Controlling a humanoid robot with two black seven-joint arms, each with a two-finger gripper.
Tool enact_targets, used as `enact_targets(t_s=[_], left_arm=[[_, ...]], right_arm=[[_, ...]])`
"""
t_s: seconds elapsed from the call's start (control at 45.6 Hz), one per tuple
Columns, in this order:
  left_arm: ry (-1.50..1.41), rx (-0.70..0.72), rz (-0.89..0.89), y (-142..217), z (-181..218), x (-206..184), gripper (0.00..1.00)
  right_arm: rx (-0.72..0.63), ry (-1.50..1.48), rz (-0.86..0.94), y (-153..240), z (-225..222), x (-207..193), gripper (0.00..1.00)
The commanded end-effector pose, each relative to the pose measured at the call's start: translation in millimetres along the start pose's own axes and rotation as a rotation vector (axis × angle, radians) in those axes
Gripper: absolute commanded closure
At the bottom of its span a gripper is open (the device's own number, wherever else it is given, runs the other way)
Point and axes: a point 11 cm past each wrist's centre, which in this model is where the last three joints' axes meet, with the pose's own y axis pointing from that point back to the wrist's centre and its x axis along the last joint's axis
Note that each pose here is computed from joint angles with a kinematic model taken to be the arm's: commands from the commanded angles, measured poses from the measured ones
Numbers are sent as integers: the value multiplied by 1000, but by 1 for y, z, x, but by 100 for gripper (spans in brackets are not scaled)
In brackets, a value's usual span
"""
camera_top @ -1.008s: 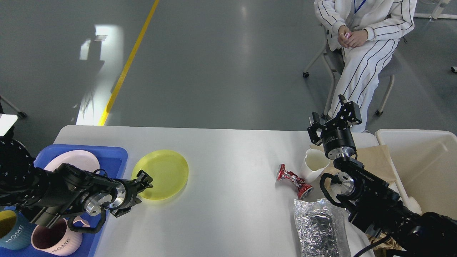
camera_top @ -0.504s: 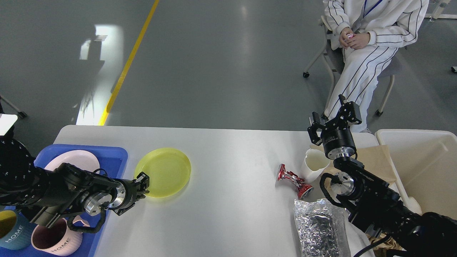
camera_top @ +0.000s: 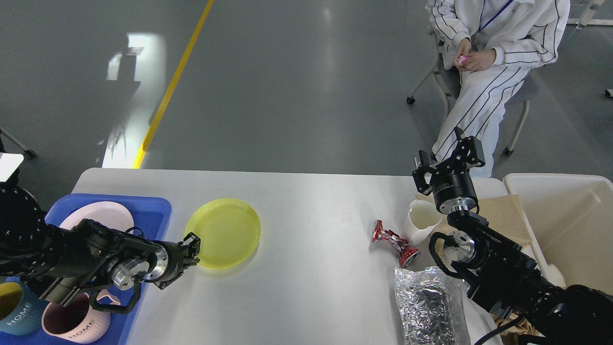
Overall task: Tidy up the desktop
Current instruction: 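Grip the yellow plate edge with the left gripper and lift, then carry the yellow plate over and lay it on the white plate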
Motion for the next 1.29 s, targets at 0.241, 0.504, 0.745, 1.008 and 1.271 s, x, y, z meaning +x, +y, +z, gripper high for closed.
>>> enact_targets(t_s=[0.241,0.504,0.745,1.008,1.271], left_arm=[[15,-3,-83,16,6,4,100],[-65,5,-103,119,55,68,100],[-261,-18,-262,256,94,118,100],[-349,-102,-275,319,108,131,100],[-188,19,-208,272,31,168,100]], right_arm=[[0,0,0,0,0,0,0],[-1,0,1,0,0,0,0],[-1,0,1,0,0,0,0],[0,0,0,0,0,1,0],[0,0,0,0,0,1,0]])
